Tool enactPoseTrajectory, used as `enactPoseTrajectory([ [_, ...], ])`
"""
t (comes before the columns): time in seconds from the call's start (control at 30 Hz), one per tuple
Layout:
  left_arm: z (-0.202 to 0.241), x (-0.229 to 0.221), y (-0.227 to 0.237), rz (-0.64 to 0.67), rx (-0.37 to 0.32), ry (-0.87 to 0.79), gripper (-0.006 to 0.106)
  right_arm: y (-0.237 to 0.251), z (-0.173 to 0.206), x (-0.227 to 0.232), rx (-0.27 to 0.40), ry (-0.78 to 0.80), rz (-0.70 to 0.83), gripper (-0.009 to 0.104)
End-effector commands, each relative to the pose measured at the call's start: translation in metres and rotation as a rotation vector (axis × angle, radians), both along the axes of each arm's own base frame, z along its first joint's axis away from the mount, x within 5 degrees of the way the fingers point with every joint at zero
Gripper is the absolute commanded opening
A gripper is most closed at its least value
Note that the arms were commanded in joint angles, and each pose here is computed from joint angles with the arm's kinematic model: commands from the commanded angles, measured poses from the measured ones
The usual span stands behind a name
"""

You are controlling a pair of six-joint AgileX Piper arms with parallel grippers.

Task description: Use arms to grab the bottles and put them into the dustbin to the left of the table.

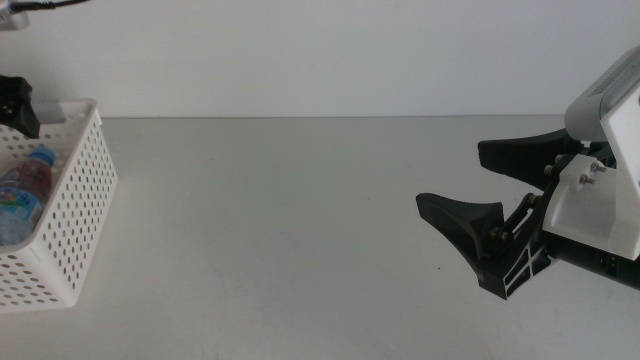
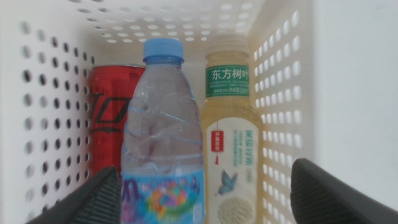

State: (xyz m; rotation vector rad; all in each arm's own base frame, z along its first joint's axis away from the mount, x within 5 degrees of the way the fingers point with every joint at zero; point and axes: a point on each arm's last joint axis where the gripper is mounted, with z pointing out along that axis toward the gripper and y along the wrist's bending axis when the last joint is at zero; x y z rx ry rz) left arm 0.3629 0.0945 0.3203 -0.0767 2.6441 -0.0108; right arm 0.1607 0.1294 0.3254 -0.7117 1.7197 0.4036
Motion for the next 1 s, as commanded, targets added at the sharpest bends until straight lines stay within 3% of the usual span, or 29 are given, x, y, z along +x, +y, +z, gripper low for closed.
enactPoseTrajectory([
  [0.0,0.043,-0.016,-0.012,0.022,-0.013,-0.115,0.094,0.0,0.018,0.0,0.056,-0.097,0.0,0.065],
  [0.47,0.122,-0.096,-0.059,-0.214,-0.059,-0.285,0.094,0.0,0.018,0.0,0.056,-0.097,0.001,0.065],
  [0.53,0.131,-0.11,-0.071,-0.251,-0.036,-0.322,0.094,0.0,0.018,0.0,0.056,-0.097,0.001,0.065],
  [0.7,0.142,-0.155,-0.105,-0.327,0.04,-0.557,0.094,0.0,0.018,0.0,0.056,-0.097,0.001,0.065],
  [0.97,0.121,-0.218,-0.119,-0.276,0.001,-0.885,0.094,0.0,0.018,0.0,0.056,-0.097,0.001,0.065],
])
